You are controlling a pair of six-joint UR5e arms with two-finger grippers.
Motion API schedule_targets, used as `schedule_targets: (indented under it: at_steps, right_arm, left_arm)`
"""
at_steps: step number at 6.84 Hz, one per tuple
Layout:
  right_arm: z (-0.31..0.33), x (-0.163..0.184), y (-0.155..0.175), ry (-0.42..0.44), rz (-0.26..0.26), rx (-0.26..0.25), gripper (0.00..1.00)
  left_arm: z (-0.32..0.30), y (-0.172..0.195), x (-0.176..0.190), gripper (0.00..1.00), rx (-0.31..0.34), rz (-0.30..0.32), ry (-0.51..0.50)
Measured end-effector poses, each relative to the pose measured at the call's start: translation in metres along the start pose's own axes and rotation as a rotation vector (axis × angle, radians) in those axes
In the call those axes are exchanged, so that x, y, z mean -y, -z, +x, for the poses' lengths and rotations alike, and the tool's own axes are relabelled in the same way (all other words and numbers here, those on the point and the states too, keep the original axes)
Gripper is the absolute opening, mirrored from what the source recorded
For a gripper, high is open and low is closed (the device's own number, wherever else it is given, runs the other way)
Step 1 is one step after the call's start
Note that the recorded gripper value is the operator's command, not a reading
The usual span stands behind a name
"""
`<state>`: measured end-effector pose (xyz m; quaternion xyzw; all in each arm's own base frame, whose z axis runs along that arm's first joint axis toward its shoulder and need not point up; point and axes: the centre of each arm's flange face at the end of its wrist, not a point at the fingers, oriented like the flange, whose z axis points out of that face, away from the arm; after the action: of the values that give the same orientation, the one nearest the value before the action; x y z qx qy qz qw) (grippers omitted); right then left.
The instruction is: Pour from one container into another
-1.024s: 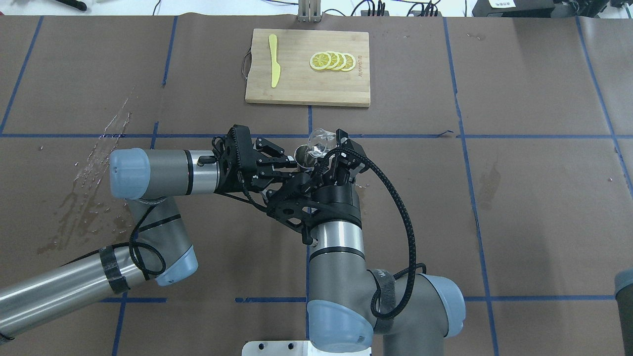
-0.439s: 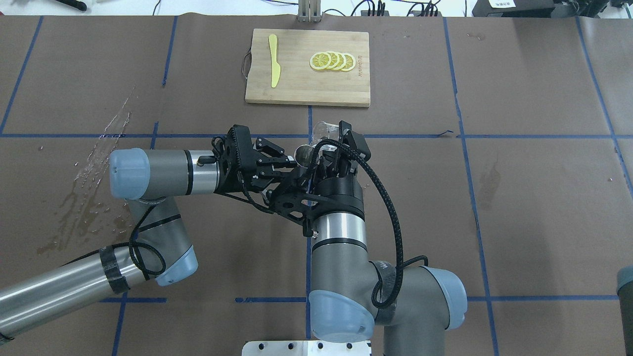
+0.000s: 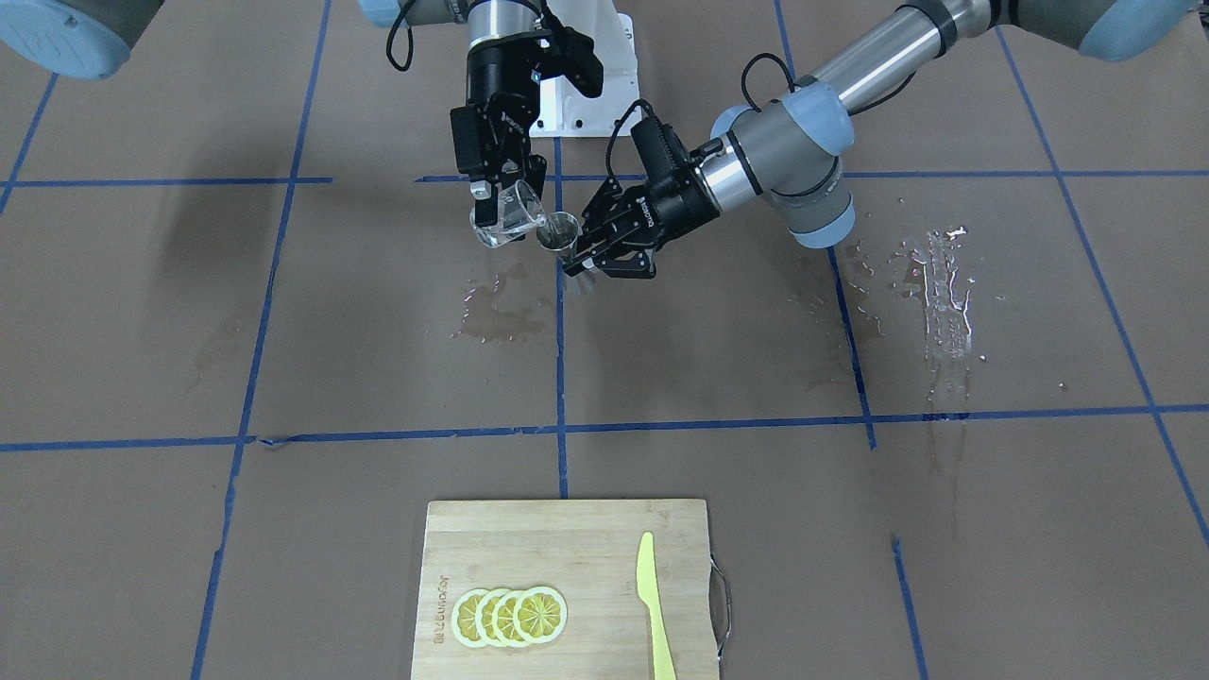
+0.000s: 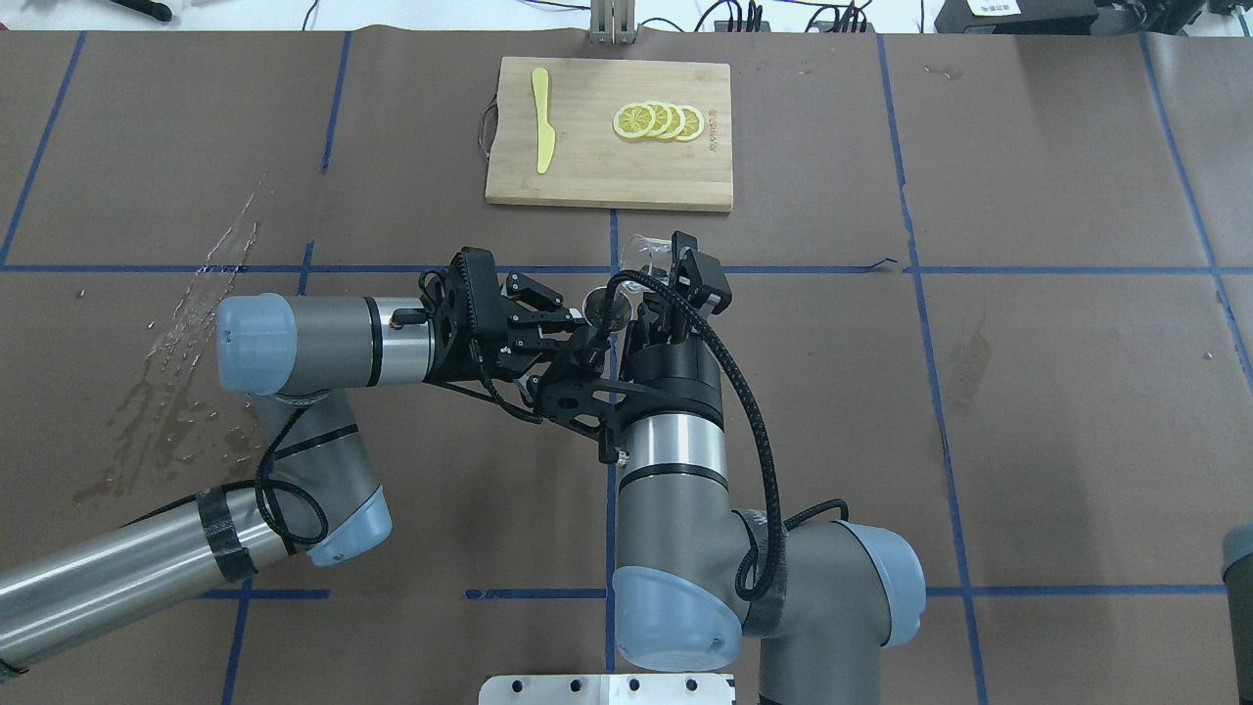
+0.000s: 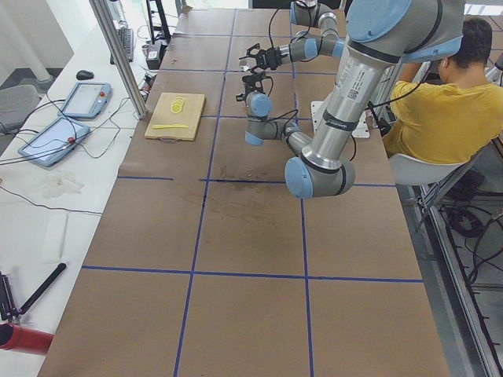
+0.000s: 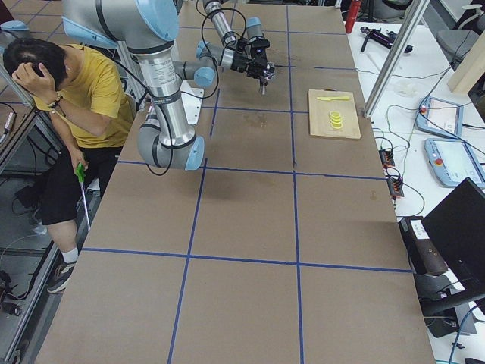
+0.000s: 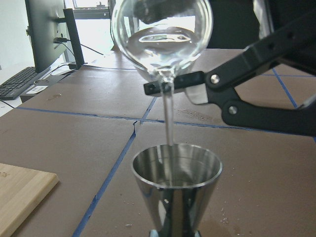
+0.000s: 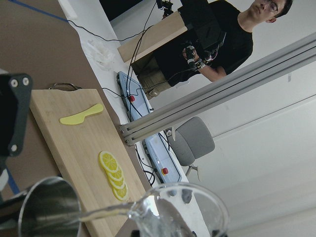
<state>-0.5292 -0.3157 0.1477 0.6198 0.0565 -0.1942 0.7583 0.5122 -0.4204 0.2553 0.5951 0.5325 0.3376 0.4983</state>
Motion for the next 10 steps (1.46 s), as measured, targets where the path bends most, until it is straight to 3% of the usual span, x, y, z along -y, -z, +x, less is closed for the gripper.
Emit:
schedule_targets:
  at_steps: [10]
  right_arm:
    - [0.004, 0.016, 0.000, 0.180, -0.019, -0.028, 0.00]
  left_arm:
    - [0.000, 0.000, 0.001, 0.00, -0.001, 0.002, 0.001]
